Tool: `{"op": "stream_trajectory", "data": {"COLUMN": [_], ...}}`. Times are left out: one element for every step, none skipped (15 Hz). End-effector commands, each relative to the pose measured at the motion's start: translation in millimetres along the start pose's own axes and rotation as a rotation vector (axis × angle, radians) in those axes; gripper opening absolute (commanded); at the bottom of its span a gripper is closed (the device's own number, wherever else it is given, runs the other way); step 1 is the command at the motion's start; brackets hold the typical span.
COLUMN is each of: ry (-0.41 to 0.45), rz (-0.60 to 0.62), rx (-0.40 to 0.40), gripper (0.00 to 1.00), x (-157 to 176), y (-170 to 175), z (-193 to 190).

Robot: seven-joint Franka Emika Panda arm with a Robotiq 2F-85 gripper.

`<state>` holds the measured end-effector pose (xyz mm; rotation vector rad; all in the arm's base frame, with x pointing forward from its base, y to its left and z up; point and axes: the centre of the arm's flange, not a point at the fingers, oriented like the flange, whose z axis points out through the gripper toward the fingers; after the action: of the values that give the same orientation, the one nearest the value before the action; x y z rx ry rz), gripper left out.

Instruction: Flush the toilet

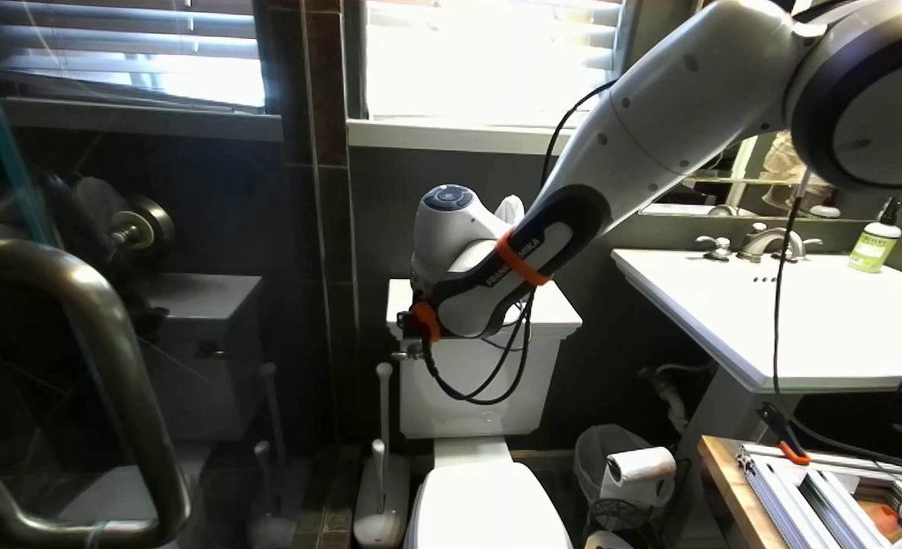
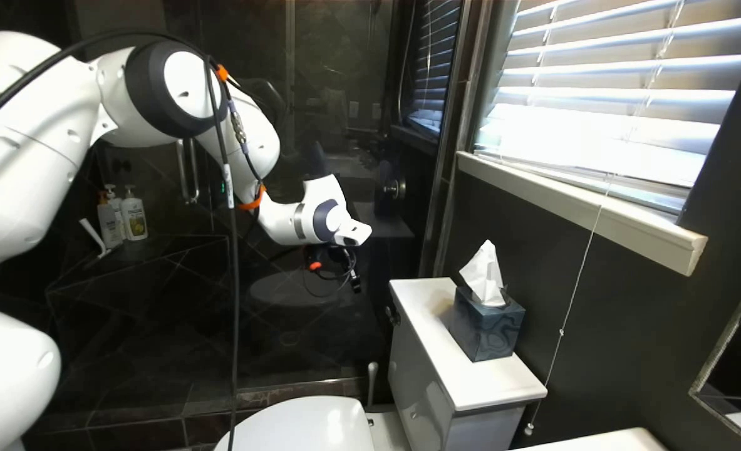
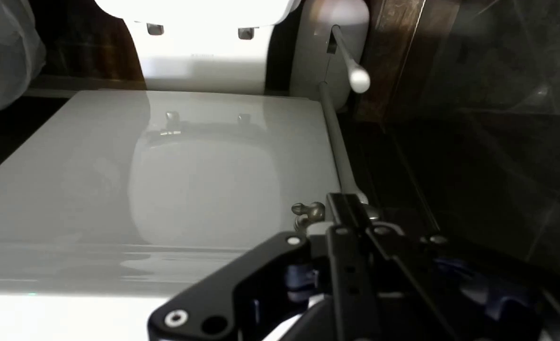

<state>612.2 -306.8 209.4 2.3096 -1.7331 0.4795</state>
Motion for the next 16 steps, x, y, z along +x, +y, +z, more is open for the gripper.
{"op": "stream_trajectory", "data": {"ry": [0.035,0.048,0.042,0.018,0.033,0.029,0.034,0.043,0.048,0.043,0.041,0.028,0.021,0.024,0.012,0.010], "rz": [0.050,0.048,0.033,0.028,0.021,0.020,0.018,0.020,0.022,0.019,0.018,0.016,0.009,0.006,0.005,-0.002], "rx": [-0.007,-0.003,-0.002,-0.003,-0.001,-0.002,-0.003,-0.004,-0.001,0.005,0.005,0.009,0.014,0.018,0.021,0.026], "gripper": [0.00,0.00,0.00,0.00,0.00,0.00,0.00,0.00,0.00,0.00,0.00,0.00,0.00,0.00,0.00,0.00], "x": [26.9,31.1,34.9,35.7,38.4,41.1,44.0,48.9,52.4,56.7,59.0,60.3,61.4,63.1,64.3,65.4], "y": [-23.3,-24.2,-24.9,-26.0,-27.2,-28.0,-28.5,-29.2,-29.5,-30.4,-30.2,-30.8,-31.0,-31.5,-31.7,-32.6], "z": [44.3,51.9,60.1,66.4,72.5,78.5,84.6,91.2,95.9,102.3,107.7,112.7,117.5,122.5,126.9,131.2]}}
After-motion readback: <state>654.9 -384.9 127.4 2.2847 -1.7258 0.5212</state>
